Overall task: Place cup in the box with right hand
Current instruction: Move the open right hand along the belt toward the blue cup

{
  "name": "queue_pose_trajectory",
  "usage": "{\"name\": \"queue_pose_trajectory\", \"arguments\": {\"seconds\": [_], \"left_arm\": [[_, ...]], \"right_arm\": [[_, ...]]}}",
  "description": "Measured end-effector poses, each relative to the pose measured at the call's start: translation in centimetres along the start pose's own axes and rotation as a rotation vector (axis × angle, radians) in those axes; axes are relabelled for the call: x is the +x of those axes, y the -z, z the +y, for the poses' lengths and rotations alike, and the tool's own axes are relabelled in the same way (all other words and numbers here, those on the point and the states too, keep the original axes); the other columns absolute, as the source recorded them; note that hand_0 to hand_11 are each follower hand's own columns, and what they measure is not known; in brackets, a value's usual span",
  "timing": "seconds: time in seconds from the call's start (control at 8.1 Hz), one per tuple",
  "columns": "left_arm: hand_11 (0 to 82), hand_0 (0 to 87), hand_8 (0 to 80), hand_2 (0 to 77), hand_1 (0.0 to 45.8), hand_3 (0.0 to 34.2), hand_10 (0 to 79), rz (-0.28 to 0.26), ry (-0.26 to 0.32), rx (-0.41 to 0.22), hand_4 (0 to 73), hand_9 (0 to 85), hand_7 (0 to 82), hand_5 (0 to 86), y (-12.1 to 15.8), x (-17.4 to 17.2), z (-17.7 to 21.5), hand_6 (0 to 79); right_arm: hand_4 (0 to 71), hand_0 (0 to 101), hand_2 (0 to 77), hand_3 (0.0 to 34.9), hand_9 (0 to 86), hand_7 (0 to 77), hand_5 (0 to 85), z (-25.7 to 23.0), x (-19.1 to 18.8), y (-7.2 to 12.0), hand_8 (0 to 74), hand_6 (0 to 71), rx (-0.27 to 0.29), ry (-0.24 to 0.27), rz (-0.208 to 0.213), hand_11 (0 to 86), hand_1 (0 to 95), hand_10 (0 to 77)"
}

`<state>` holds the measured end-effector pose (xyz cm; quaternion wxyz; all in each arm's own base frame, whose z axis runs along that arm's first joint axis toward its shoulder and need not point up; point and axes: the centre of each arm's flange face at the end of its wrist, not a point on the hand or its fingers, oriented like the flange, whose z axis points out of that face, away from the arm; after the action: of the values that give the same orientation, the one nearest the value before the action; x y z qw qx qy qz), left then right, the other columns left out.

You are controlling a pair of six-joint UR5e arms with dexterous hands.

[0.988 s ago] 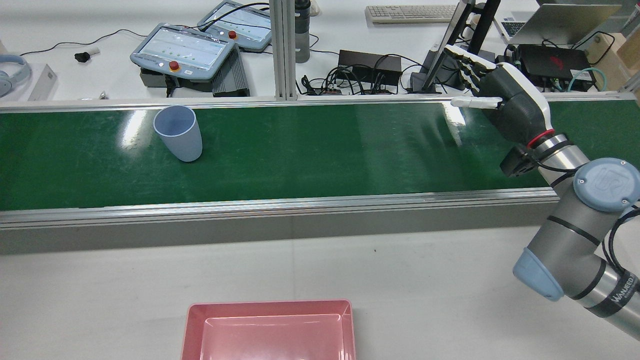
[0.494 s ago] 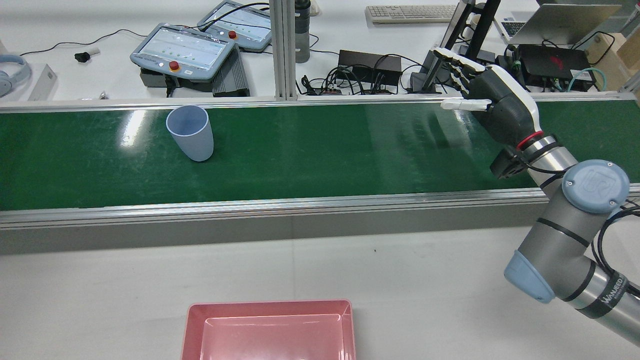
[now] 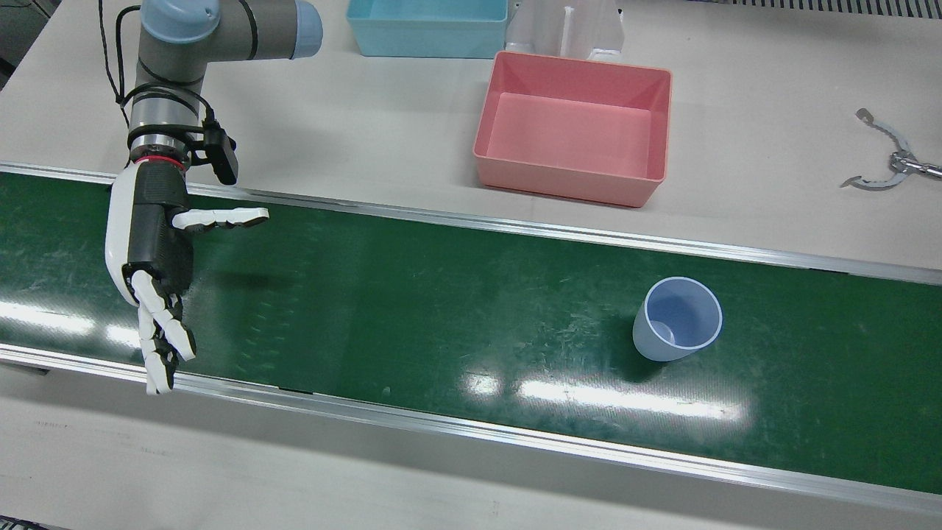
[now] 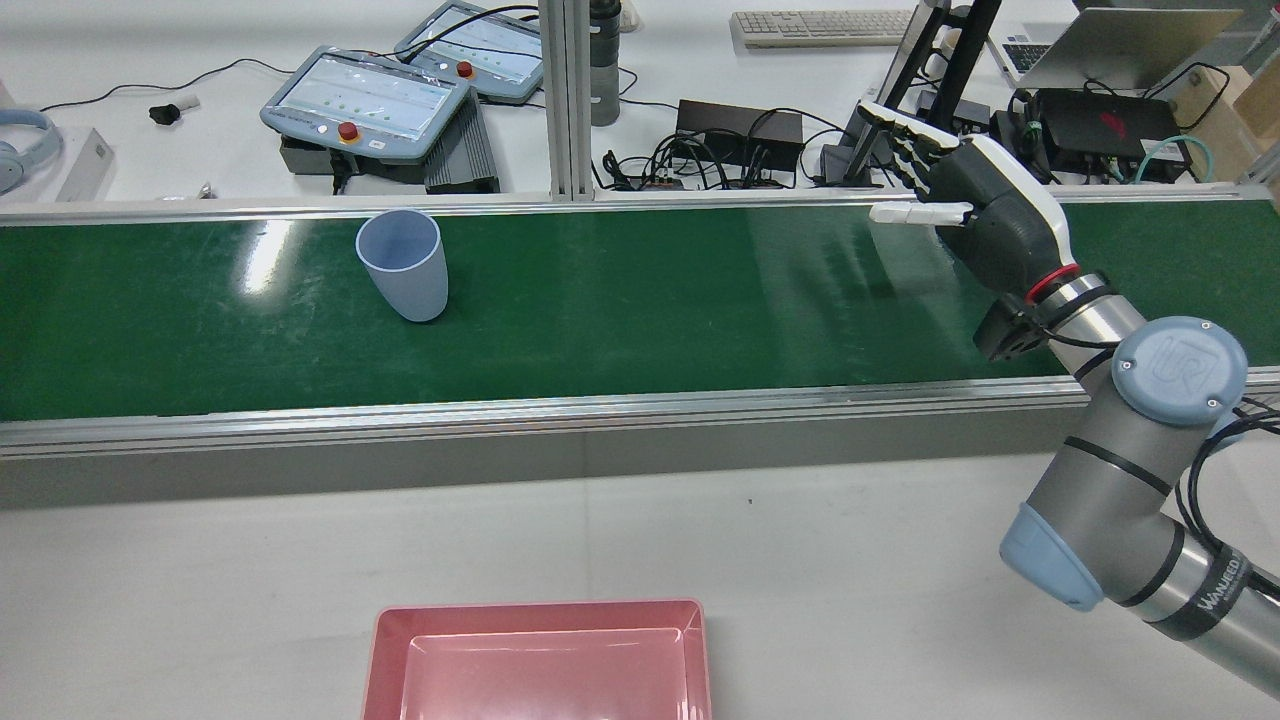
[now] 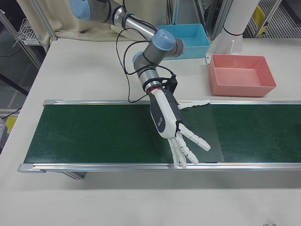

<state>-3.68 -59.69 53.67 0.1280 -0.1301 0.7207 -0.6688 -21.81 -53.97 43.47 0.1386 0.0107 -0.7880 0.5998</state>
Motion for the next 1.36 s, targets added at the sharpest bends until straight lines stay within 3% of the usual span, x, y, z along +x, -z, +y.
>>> {"name": "queue_pose_trajectory", "arguments": {"seconds": [0.25,0.74,0.86,1.36], "left_arm": [[0.0,0.0,0.0,0.5,0.5,0.0,0.0,0.0,0.0,-0.001,0.0,0.0,0.0,0.0,0.0,0.0,0.0,0.0],[0.0,0.0,0.0,0.5,0.5,0.0,0.0,-0.001,0.0,0.0,0.0,0.0,0.0,0.0,0.0,0.0,0.0,0.0],[0.0,0.0,0.0,0.5,0.5,0.0,0.0,0.0,0.0,0.0,0.0,0.0,0.0,0.0,0.0,0.0,0.0,0.0],[0.0,0.0,0.0,0.5,0.5,0.0,0.0,0.0,0.0,-0.001,0.0,0.0,0.0,0.0,0.0,0.0,0.0,0.0]], "right_arm": [[0.5,49,4.4,10.8,2.7,14.2,4.4,1.0,-0.9,0.3,0.5,3.8,0.042,0.027,0.012,1.1,18.0,0.5],[0.5,50,2.7,10.9,1.6,13.6,4.4,2.5,0.9,0.4,0.5,3.8,0.045,0.045,0.011,1.1,19.1,0.0],[0.5,50,2.7,10.9,1.6,10.4,4.4,2.6,1.1,0.4,0.5,3.8,0.045,0.045,0.012,1.1,19.1,0.5],[0.5,50,4.4,10.9,1.6,14.7,4.4,2.8,1.4,0.5,0.5,3.8,0.044,0.041,0.015,1.1,17.5,0.5]]}}
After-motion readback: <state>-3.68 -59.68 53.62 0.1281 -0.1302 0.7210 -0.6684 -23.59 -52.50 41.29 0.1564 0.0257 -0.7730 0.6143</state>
